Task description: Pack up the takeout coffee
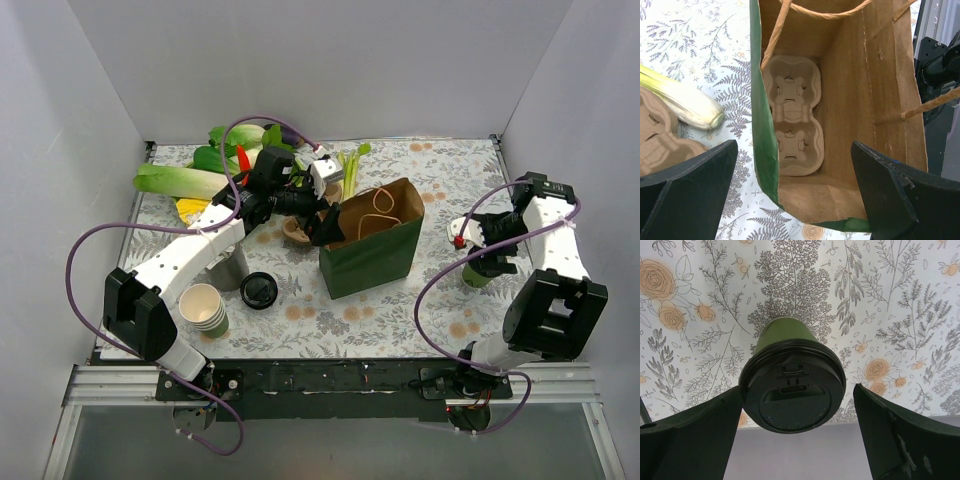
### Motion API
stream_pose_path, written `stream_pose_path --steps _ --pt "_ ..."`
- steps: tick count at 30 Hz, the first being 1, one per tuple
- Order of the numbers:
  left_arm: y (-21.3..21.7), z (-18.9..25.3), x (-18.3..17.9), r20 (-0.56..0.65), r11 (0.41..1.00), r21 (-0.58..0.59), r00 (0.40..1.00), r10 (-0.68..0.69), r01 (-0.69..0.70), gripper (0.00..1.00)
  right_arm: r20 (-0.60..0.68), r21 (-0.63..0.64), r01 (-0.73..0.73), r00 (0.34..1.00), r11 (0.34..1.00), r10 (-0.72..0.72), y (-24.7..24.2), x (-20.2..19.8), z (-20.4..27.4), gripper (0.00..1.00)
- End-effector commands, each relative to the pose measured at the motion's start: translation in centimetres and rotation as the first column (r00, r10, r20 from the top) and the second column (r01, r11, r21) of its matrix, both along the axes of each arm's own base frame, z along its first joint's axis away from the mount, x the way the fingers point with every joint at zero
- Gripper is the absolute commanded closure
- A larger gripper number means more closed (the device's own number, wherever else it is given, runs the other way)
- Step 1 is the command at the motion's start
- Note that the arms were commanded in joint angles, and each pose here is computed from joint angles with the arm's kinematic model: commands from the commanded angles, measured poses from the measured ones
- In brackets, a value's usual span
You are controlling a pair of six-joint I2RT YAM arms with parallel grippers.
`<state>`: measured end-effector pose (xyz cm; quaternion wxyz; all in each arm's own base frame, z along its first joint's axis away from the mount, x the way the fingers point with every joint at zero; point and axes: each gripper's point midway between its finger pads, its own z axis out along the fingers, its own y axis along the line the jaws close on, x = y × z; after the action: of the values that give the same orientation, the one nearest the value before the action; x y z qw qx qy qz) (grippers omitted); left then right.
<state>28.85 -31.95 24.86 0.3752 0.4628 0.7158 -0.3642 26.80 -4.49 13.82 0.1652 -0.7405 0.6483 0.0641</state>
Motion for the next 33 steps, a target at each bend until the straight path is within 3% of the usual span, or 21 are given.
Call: stream_pose_path --steps 1,15,19,22,26,27,33 --pt "0.4 1.4 -0.4 0.037 1.000 -0.023 0.999 -0.002 0.003 0.02 -0.045 -0.040 -0.003 0.999 0.999 0.001 -0.6 0.0 -0.2 0.02" --pt "0.4 1.1 -0.2 0.036 1.000 -0.024 0.999 -0.006 0.007 0.02 -0.107 -0.057 0.102 0.988 0.993 -0.108 -1.2 -0.1 -0.9 0.13" --pt "0.4 1.0 -0.2 0.036 1.000 -0.023 0.999 -0.003 0.004 0.02 -0.133 -0.058 0.182 0.973 0.982 -0.188 -1.4 0.1 -1.0 0.21" --pt "0.4 1.0 -0.2 0.038 1.000 -0.028 0.999 -0.004 0.006 0.02 -0.170 -0.052 0.327 0.928 0.944 -0.331 -1.5 1.1 -0.9 0.27" --pt "0.4 1.3 -0.2 0.049 0.999 -0.034 0.999 -0.007 0.008 0.02 -0.257 -0.049 0.538 0.807 0.841 -0.531 -1.7 1.9 -1.6 0.38" --pt "0.4 1.3 -0.2 0.048 0.999 -0.033 0.999 -0.005 0.007 0.02 -0.293 -0.067 0.626 0.732 0.777 -0.615 -1.6 1.6 -1.7 0.39" --pt "0.6 1.4 -0.5 0.050 0.999 -0.038 0.999 -0.001 0.003 0.02 -0.405 -0.079 0.812 0.504 0.578 -0.763 0.0 0.9 -1.6 0.50"
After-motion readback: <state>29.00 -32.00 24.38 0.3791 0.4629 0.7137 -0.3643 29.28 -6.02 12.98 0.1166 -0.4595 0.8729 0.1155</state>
